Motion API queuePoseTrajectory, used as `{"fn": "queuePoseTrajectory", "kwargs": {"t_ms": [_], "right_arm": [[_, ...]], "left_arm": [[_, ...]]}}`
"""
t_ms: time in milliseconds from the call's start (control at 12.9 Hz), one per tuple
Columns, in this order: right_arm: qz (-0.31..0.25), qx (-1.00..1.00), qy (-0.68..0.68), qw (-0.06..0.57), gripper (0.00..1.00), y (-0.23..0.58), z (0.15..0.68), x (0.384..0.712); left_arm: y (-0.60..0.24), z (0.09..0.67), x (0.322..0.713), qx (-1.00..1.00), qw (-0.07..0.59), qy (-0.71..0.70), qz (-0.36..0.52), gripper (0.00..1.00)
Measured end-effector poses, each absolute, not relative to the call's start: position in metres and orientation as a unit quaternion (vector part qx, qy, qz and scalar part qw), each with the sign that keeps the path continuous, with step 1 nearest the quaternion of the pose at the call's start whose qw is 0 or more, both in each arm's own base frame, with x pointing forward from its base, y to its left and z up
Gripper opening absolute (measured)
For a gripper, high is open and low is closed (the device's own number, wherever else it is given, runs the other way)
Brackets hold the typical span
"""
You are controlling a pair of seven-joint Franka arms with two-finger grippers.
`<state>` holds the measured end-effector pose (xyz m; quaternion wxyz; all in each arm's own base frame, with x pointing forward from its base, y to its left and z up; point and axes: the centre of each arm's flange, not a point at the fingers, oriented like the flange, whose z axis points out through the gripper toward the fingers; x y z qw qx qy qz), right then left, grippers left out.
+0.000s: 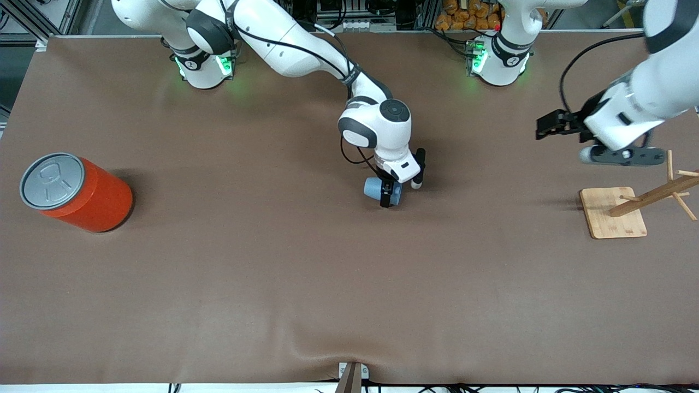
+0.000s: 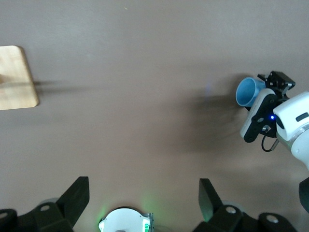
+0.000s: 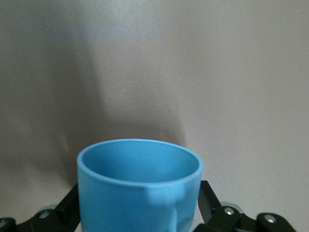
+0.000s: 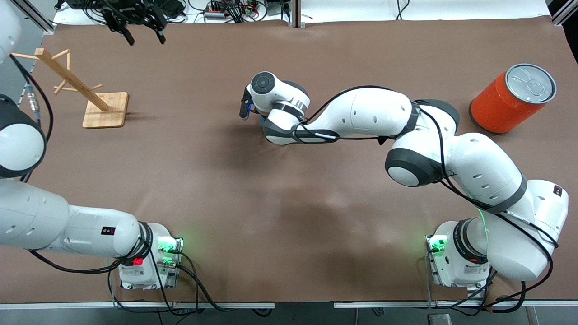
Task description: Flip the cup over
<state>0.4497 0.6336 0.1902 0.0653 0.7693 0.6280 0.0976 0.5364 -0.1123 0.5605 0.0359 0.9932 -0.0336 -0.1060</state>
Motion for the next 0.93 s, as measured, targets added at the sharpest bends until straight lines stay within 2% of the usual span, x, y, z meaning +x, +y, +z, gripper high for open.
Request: {"fn": "queuePoseTrajectory", "kwargs": {"t_ms": [310, 620, 775, 930], "right_arm": [[0.075, 0.783, 0.614, 0.067, 1.00, 0.642, 0.222, 0.429], [0.054, 0.801, 0.593, 0.058, 1.00, 0.643, 0.307, 0.413], [0.070, 0.820, 0.566, 0.048, 1.00, 0.620, 0.355, 0.442], [0.088, 0.846, 0.524, 0.046, 1.00, 0.572, 0.391, 0.498]], "left_arm": [[-0.131, 0.515, 0.535, 0.990, 0.060, -0.036, -0.126, 1.00], [-0.143, 0.481, 0.544, 0.986, 0.092, -0.029, -0.134, 1.00], [-0.156, 0.462, 0.551, 0.987, 0.097, -0.033, -0.120, 1.00], [-0.170, 0.432, 0.553, 0.985, 0.131, -0.018, -0.108, 1.00]]}}
